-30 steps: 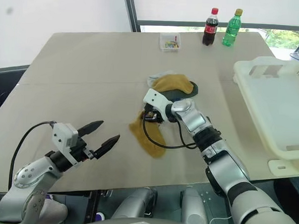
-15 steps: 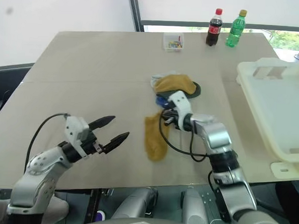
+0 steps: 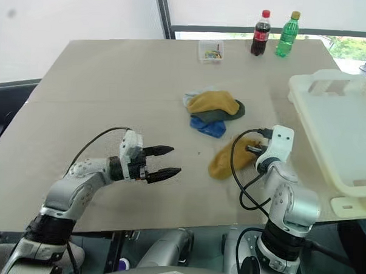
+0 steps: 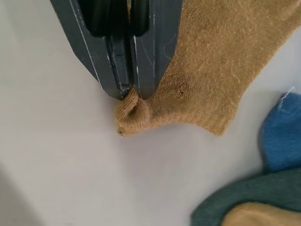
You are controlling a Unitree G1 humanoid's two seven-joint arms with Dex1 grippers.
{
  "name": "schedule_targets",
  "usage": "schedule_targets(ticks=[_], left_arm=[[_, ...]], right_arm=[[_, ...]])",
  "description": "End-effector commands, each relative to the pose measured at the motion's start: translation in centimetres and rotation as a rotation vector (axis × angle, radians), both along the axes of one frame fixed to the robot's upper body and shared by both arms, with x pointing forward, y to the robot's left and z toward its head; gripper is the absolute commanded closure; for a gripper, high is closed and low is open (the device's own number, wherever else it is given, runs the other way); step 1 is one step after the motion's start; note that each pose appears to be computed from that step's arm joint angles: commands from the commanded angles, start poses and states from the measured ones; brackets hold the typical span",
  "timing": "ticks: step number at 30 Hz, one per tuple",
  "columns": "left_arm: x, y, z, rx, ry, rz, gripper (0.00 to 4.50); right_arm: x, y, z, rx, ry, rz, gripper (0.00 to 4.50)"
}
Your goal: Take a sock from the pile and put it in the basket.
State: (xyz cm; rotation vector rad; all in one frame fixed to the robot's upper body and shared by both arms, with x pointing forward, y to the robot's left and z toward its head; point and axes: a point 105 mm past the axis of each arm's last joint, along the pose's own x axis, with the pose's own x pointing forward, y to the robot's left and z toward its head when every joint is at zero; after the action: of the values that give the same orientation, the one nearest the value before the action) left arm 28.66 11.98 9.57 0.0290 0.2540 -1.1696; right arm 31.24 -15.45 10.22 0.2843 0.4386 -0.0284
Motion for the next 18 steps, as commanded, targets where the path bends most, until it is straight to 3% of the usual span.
schedule_targets(ticks=[1,15,18], left_arm=[[0.3,-1.3,-0.3,-0.001,0.061,-0.035,0.0],[0.1,-6.5,-0.3,0.015,0.137,-0.108,0.0],[0.2,-7.5,-0.5,0.018,0.175,-0.118,0.9]], right_arm=[[-0.9,2.7,-0.1,0.116,-0.006,0.018,4.49],[-1.4,4.4,-0.9,0.15,0.033,0.103,4.49],[-1.5,4.6,-0.9,0.149,0.035,0.108,4.5]])
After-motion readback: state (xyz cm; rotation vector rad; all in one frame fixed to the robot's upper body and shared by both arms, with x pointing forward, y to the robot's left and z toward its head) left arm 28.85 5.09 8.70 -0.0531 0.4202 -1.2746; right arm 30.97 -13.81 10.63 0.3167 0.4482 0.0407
